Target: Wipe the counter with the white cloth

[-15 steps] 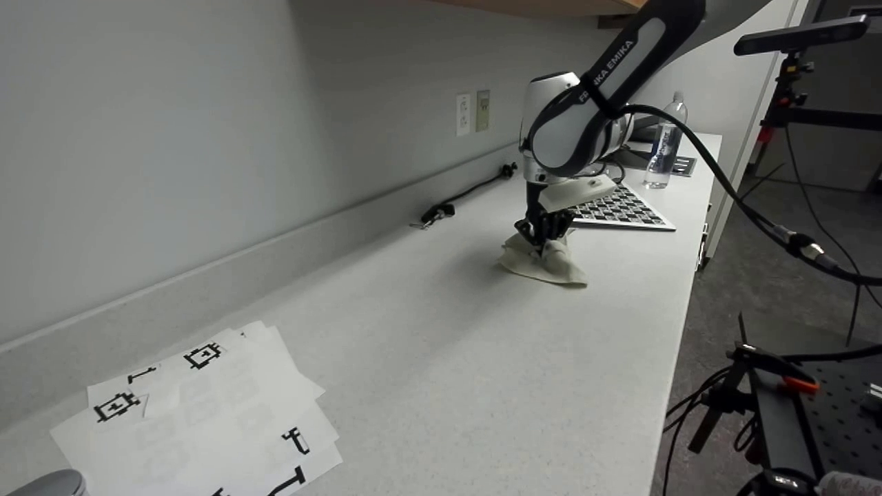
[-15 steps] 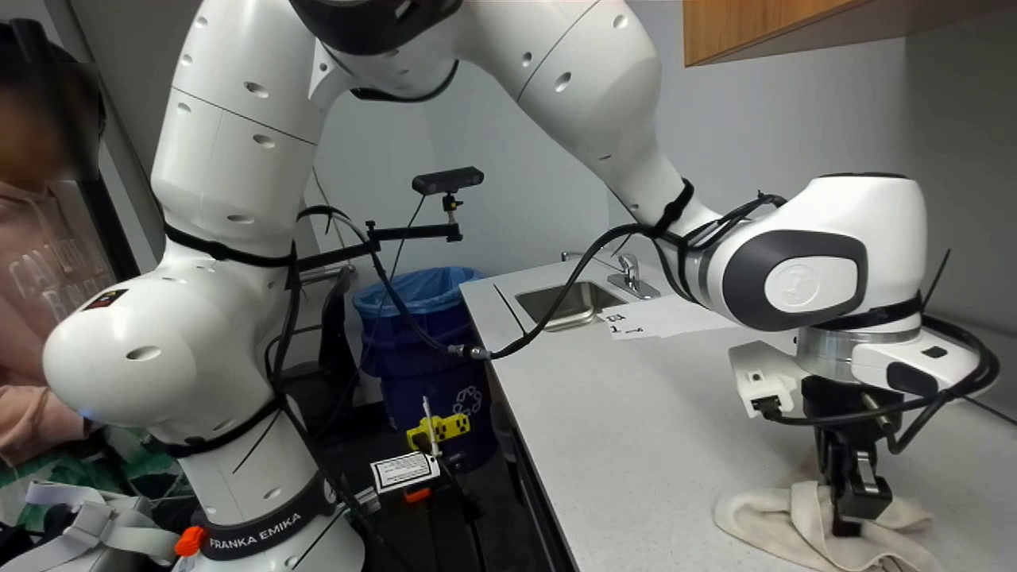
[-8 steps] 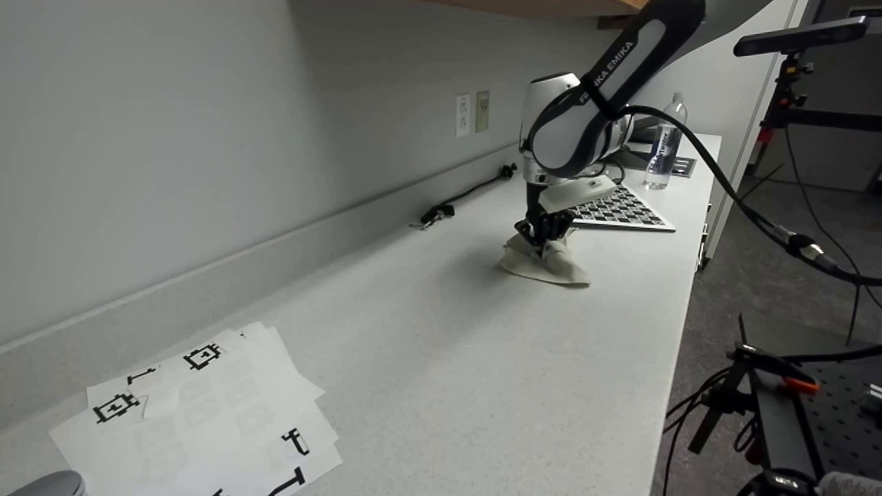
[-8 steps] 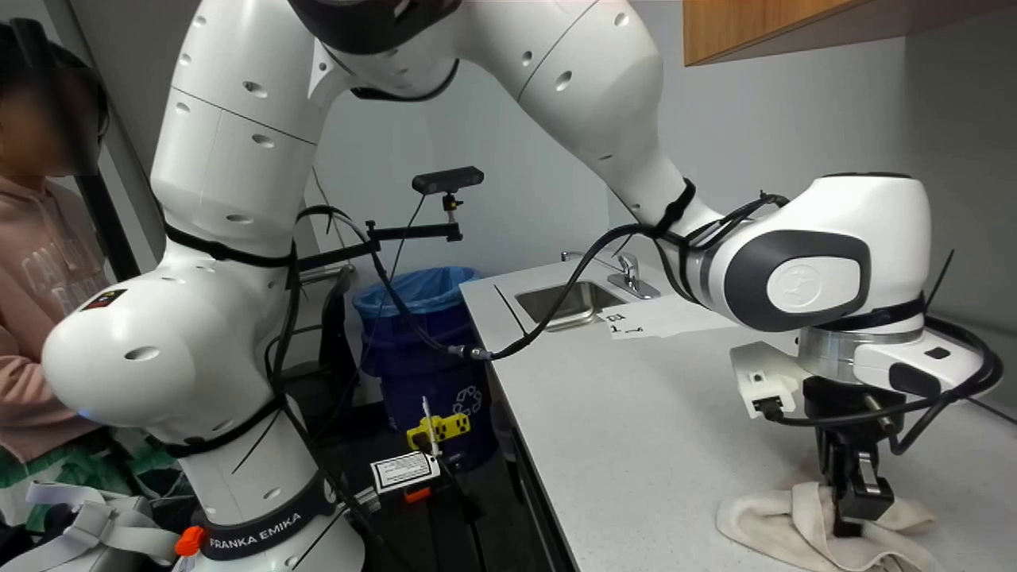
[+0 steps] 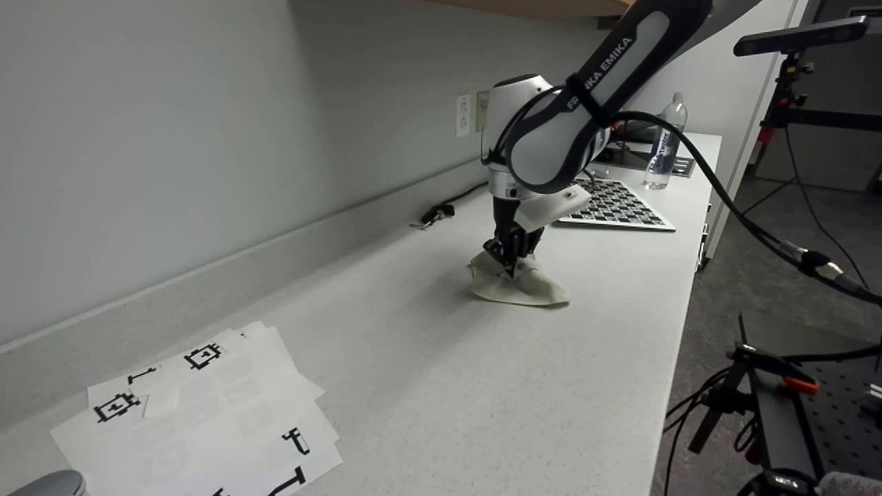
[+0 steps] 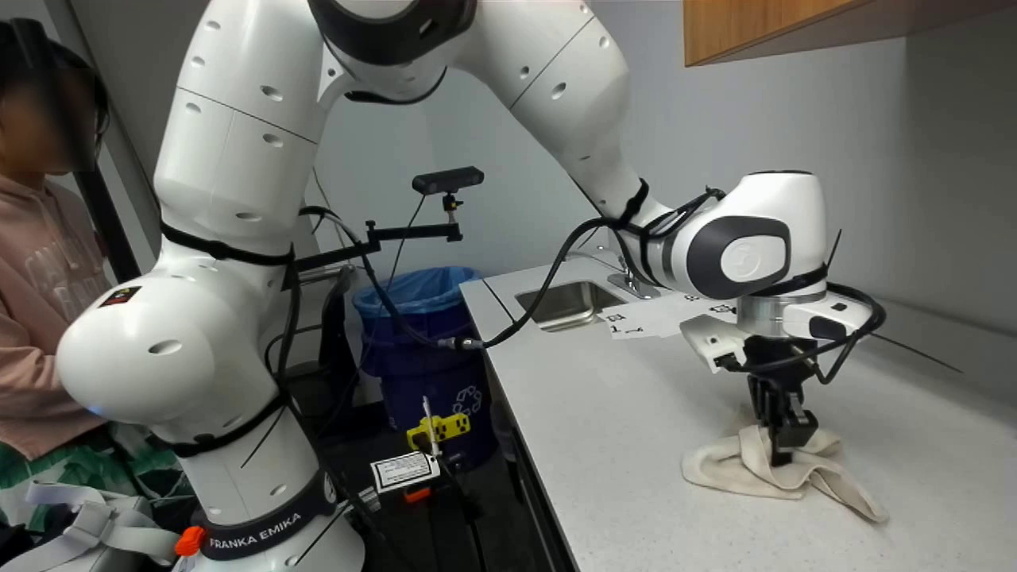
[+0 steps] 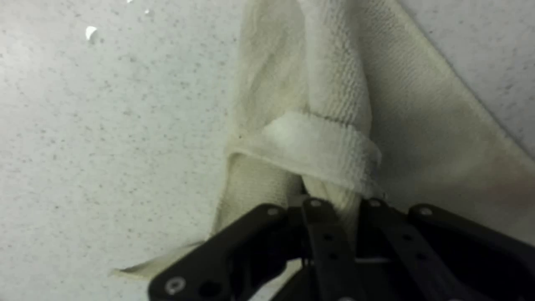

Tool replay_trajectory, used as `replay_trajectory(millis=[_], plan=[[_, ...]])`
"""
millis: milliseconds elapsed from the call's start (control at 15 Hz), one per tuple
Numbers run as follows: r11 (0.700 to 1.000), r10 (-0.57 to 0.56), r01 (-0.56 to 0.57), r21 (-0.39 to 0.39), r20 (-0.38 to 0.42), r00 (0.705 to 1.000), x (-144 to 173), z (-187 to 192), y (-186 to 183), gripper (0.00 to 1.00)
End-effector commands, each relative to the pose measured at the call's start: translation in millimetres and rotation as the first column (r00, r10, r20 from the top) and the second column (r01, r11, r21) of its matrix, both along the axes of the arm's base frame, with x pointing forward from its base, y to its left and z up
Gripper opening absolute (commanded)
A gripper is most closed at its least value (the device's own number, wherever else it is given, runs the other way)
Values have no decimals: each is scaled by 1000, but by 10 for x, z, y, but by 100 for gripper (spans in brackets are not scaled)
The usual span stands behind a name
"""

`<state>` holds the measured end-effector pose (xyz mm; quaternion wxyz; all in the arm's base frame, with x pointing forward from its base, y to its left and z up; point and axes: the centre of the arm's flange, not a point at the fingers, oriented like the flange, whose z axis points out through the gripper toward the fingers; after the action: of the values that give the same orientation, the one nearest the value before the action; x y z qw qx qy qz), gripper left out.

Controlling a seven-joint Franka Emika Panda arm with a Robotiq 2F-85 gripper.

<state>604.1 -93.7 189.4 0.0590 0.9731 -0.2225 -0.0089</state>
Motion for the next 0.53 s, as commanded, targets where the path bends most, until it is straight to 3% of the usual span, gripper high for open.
replay_trajectory(millis=[0, 467], plan=[[998, 56, -56, 7, -43, 997, -18, -186, 215, 3], [993, -113, 113, 13, -16, 993, -64, -107, -463, 3]])
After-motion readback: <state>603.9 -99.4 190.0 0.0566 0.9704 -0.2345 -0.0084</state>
